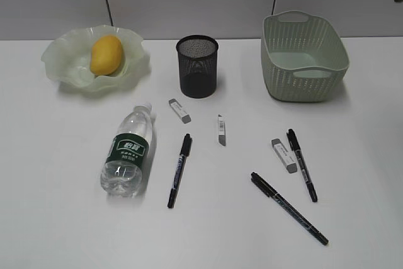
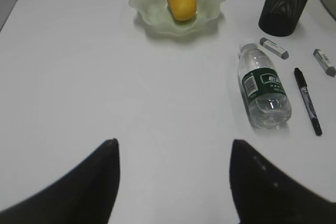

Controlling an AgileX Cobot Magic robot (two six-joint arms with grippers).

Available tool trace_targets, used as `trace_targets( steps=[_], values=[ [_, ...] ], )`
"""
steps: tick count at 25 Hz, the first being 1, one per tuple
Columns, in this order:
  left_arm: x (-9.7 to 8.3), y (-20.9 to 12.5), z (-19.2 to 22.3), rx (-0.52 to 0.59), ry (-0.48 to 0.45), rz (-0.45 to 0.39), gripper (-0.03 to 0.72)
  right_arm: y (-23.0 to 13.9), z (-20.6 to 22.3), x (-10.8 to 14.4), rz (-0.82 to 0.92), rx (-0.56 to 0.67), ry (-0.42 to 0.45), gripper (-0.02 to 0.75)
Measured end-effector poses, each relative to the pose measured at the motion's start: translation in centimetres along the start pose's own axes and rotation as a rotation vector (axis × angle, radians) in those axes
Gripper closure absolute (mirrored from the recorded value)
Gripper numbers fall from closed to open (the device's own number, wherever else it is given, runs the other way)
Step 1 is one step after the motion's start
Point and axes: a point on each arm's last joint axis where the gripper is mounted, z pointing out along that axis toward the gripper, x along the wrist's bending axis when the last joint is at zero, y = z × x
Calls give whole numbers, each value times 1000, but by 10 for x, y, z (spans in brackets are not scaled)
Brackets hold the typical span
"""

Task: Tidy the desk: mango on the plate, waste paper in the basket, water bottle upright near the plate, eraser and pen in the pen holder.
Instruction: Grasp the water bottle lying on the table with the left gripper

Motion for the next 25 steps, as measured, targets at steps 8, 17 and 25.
trace_targets(
  steps=[8, 17, 25],
  values=[
    [0, 0, 0, 3, 0, 0, 190, -121, -2, -1, 10, 50, 7, 156],
    [1, 10, 22, 148, 2, -9, 190, -227, -6, -5, -4, -155, -11, 156],
    [2, 16, 43, 285, 4, -17, 190, -279, -39, -7, -36, -477, -44, 156]
  ],
)
